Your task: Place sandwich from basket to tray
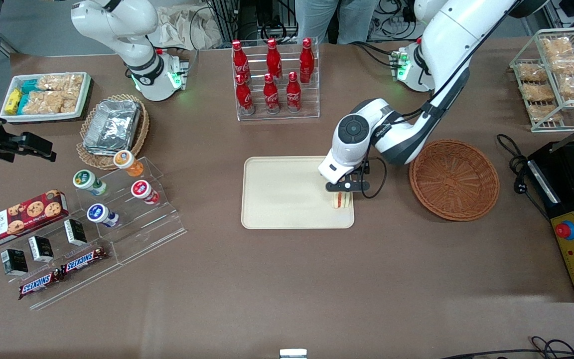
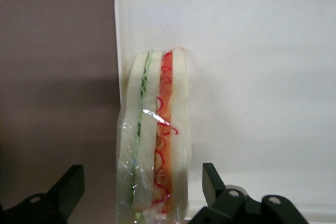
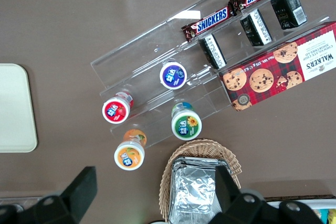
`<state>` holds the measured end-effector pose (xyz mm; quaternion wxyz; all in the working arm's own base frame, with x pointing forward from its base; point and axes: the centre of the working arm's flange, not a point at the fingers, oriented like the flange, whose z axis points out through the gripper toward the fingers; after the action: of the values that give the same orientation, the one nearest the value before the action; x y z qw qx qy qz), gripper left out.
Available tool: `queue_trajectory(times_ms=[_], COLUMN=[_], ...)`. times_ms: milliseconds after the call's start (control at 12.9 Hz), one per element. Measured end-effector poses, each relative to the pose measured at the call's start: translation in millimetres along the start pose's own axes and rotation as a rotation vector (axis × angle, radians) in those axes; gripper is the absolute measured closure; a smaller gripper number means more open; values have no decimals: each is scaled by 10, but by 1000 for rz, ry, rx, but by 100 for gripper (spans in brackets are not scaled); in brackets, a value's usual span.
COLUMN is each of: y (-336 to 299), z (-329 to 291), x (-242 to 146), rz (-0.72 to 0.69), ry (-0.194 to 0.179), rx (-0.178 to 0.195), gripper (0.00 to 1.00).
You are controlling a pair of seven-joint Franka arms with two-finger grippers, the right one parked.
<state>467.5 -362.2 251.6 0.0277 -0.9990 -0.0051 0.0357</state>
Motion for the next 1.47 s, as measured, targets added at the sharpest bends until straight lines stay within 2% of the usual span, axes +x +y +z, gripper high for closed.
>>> queue_trajectory(times_ms=[232,465,542,852,1007,1162,1317,1472], y=[-66,-147,-168,-296,-393,-542,-821,-1123], z=[-525,-1083,-1223,-1743,-1872,-1997,-2221,-2460], x=[218,385,432,705,765,764,793,854], rz=[-57,-82,-77,-118,-132,-115,-62,-19], ry=[29,7,4,42,45,22,-40,-71], rx=[37,110,118,46,46,71,72,62], gripper=[0,0,0,0,0,0,0,0])
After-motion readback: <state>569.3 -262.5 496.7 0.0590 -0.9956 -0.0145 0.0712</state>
